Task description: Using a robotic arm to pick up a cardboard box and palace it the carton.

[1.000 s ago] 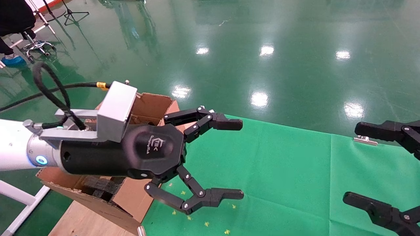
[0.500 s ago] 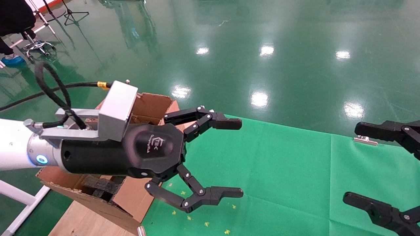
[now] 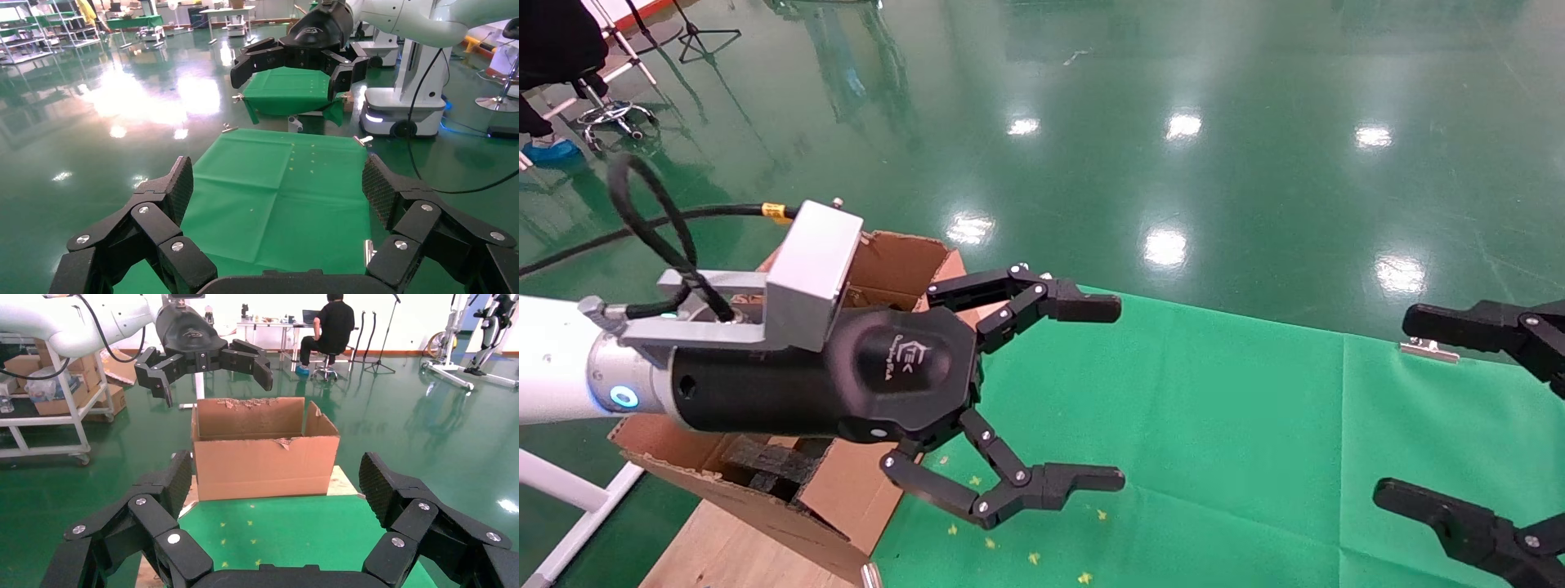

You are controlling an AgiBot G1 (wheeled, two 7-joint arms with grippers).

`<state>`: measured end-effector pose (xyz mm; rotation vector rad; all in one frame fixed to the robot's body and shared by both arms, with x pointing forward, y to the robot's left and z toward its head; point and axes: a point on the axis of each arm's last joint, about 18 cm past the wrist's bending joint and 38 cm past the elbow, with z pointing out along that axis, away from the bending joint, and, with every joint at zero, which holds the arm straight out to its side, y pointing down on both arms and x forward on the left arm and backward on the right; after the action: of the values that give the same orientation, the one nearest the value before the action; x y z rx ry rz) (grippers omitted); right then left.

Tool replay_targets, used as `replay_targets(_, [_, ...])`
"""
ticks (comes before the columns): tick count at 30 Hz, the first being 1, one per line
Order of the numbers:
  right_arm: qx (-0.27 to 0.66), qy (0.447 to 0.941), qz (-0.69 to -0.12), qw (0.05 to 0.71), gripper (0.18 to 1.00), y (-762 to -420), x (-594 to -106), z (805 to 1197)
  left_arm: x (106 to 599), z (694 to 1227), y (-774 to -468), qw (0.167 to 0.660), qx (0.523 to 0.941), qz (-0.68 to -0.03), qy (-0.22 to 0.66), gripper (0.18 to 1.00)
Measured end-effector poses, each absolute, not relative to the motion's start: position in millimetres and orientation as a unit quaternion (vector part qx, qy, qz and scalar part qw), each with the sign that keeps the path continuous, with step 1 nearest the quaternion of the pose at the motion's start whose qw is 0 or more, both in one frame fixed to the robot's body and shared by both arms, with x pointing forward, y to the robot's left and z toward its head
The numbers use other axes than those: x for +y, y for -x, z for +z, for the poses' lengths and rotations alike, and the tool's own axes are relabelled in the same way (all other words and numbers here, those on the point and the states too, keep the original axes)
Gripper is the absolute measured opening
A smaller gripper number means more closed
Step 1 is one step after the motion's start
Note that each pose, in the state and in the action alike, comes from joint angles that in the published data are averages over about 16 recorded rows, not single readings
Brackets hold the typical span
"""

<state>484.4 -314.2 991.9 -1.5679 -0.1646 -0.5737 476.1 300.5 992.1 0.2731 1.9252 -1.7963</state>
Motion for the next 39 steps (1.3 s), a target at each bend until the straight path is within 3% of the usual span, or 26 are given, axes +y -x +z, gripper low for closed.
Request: replay_targets(39, [-0.073, 0.695, -0.254, 0.668, 1.001, -484.4, -314.2, 991.8, 300.7, 992.2, -476.3, 0.245, 0.705, -0.658, -0.1, 1.001])
